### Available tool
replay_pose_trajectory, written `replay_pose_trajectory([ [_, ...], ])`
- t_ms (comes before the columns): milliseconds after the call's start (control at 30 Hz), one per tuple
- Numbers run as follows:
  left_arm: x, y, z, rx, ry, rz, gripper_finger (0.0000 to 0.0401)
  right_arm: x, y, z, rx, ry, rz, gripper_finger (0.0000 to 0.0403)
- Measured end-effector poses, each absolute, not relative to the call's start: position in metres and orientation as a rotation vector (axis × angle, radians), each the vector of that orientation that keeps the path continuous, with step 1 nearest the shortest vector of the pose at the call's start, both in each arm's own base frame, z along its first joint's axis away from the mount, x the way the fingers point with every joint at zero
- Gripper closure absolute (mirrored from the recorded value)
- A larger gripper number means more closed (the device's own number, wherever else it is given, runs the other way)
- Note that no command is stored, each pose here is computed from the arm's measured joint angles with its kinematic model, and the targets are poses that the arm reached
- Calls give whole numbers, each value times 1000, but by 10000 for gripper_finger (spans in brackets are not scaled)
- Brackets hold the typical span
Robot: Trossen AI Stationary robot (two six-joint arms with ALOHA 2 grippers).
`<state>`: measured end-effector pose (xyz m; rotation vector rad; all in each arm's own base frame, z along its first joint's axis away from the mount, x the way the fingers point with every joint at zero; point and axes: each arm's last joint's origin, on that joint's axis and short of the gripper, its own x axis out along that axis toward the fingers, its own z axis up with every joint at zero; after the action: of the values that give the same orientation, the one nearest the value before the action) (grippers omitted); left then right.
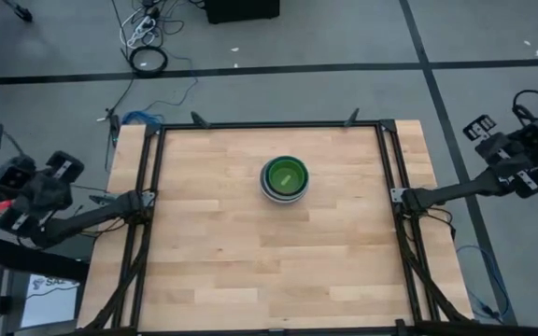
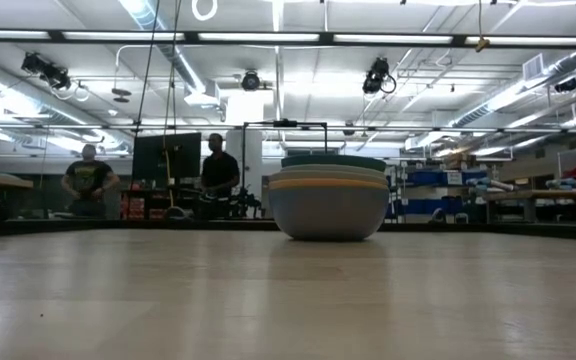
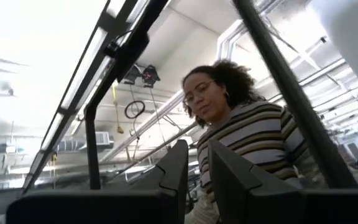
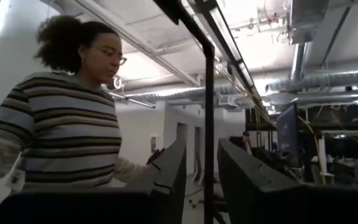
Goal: Nest bowls inside each other
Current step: Return to Home Position
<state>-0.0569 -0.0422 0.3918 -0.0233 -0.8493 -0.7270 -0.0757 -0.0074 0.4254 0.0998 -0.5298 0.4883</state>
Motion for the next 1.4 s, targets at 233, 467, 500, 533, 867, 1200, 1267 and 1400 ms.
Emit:
replay_pose_trajectory([
  [233, -21, -27, 360, -103, -878, -692, 330, -66, -6, 408, 102, -543, 476, 321],
  [467, 7, -17, 315, -117, -905, -730, 330, -58, -5, 395, 103, -518, 479, 321],
  [500, 10, -16, 311, -119, -882, -741, 330, -56, -4, 393, 103, -510, 479, 321],
  [533, 12, -16, 307, -123, -864, -749, 330, -53, -4, 391, 103, -497, 479, 321],
  [867, 31, -10, 261, -138, -810, -769, 330, -8, 6, 359, 97, -426, 466, 321],
  [1200, 33, -11, 249, -97, -765, -824, 330, 26, 13, 328, 96, -411, 475, 321],
  [1267, 33, -11, 249, -85, -748, -838, 330, 31, 14, 321, 98, -390, 466, 321],
  [1400, 39, -11, 245, -87, -636, -869, 330, 43, 16, 303, 85, -324, 442, 321],
])
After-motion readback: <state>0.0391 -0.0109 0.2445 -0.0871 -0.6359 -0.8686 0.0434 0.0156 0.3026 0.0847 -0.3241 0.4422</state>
